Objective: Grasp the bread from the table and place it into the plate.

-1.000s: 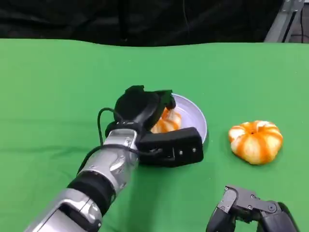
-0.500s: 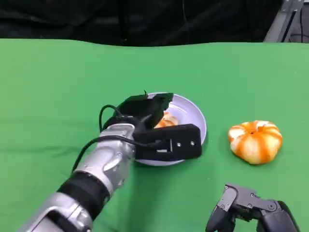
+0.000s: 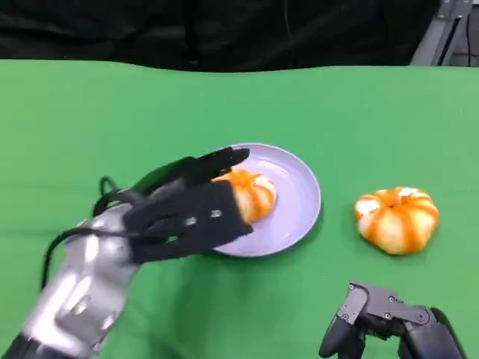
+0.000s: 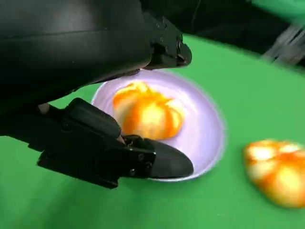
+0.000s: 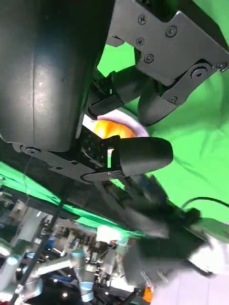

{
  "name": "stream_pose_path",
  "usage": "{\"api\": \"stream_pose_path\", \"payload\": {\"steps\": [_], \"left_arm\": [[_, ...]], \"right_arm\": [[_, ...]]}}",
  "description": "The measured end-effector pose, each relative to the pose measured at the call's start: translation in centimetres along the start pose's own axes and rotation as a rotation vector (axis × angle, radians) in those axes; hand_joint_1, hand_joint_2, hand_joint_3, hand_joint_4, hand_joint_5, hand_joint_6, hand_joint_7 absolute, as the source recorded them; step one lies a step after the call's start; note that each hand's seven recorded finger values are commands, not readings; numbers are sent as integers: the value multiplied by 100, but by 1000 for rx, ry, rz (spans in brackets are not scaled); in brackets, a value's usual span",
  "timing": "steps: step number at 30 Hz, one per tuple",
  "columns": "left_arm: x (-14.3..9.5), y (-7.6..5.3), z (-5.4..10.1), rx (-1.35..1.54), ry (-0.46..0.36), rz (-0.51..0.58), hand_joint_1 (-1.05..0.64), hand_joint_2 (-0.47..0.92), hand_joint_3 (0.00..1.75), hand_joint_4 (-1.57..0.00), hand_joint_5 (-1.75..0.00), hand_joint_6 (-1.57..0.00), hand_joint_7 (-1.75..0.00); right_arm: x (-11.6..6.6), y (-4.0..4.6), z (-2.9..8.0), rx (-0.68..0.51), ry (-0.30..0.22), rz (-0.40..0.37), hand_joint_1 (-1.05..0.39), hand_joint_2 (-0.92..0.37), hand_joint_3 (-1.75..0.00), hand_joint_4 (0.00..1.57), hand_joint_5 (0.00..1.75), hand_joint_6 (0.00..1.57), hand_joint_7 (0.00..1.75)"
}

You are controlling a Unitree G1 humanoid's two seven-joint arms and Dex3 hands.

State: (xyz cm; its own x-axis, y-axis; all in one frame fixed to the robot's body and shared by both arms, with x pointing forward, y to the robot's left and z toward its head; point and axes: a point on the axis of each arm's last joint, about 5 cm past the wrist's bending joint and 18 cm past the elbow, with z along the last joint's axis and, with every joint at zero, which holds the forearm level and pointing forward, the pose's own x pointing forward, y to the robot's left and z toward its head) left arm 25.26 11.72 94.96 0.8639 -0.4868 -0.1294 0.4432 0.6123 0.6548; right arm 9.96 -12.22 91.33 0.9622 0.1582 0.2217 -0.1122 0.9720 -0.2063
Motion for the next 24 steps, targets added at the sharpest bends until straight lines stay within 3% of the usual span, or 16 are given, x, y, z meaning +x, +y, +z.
{"api": "stream_pose_path", "payload": {"steps": [2, 3, 5, 6, 8, 10, 14, 18, 20, 24], "left_arm": [[-126, 2, -46, -60, -24, 60, -32, 92, 22, -55, -86, -61, -30], [-192, -2, -70, -94, -33, 90, -31, 92, 22, -53, -93, -63, -31], [-330, -3, -111, -156, -49, 153, -24, 80, 48, -59, -115, -70, -55], [-423, -9, -134, -197, -60, 193, -21, 67, 74, -62, -126, -70, -75], [-626, -33, -186, -275, -104, 272, -21, 53, 102, -65, -136, -69, -98], [-799, -69, -252, -342, -134, 336, -23, 46, 116, -66, -144, -68, -113], [-1040, -190, -337, -476, -136, 409, -25, 42, 122, -68, -152, -68, -129], [-1224, -314, -312, -541, -140, 470, -19, 40, 126, -71, -159, -68, -141], [-1265, -346, -307, -557, -134, 480, -10, 36, 140, -74, -164, -68, -146], [-1308, -402, -251, -563, -126, 541, 1, 26, 165, -92, -173, -83, -158]], "right_arm": [[6, 6, 2, 3, 0, 0, -3, -19, -162, 80, 175, 81, 143], [10, 7, 3, 4, -1, -1, -3, -19, -162, 80, 175, 81, 143], [19, 13, 5, 5, -1, -1, -4, -18, -161, 81, 175, 80, 143], [24, 12, 7, 5, -2, -6, -5, -19, -161, 82, 175, 80, 142], [28, 13, 4, 4, 7, -9, -4, -20, -160, 83, 175, 80, 142], [34, 14, 4, 5, 6, -9, -4, -20, -160, 83, 175, 80, 142], [54, 10, 7, 3, -4, -6, -4, -20, -159, 82, 175, 80, 141], [53, -24, -12, -10, 2, -14, -6, -21, -160, 81, 175, 80, 141], [53, -48, -18, -15, 5, -17, -6, -21, -160, 81, 175, 81, 141], [53, -104, -55, -21, 12, -25, -8, -19, -156, 80, 173, 82, 138]]}}
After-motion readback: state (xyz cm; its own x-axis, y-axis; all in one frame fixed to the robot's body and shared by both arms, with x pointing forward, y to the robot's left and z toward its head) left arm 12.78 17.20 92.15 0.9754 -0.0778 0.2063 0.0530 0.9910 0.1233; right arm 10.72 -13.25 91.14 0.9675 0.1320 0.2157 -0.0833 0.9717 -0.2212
